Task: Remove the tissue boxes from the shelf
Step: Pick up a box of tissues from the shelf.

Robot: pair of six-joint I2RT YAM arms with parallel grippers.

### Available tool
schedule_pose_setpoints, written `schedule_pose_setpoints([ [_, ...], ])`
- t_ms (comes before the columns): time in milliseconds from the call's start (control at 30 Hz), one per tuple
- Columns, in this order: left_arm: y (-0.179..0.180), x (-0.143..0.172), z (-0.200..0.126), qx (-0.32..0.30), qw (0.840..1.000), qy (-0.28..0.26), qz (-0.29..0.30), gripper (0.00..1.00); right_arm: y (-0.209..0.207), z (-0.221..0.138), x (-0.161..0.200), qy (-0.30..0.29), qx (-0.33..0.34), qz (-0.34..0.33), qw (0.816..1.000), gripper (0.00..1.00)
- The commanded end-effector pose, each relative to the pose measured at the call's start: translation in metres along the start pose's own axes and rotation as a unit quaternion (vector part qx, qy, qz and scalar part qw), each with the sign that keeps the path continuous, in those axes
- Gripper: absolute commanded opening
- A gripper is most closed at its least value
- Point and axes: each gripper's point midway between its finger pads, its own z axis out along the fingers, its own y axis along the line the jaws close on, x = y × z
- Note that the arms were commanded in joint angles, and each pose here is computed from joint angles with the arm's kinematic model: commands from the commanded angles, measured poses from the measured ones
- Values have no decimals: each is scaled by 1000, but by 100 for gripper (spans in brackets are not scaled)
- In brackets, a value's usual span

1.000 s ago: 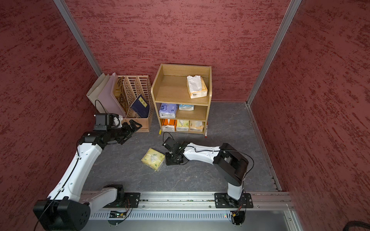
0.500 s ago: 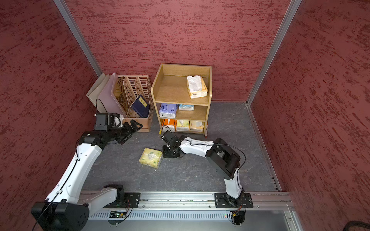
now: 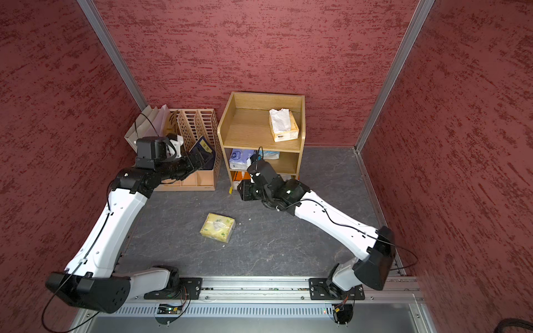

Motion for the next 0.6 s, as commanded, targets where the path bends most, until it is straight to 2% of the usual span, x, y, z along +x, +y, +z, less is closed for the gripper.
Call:
schedule_pose_setpoints([
  [0,-32,-19,11,38,999,-16,33,100,-22,-40,-44,-92,82,-29,992,33],
  [100,-56,-19,21,69,996,-20,51,100,-31,-63,-81,-169,124,-27,977,31],
  [233,-79,-18,28,108,992,-30,66,100,-38,-78,-127,-238,147,-13,960,41],
  [333,-84,-17,35,115,991,-22,67,100,-39,-89,-150,-257,160,-15,953,44],
  [367,-86,-17,36,116,991,-19,68,100,-44,-80,-152,-250,173,-16,953,46],
  [567,-84,-16,37,107,991,-17,82,100,-74,-77,-162,-246,212,22,946,48],
])
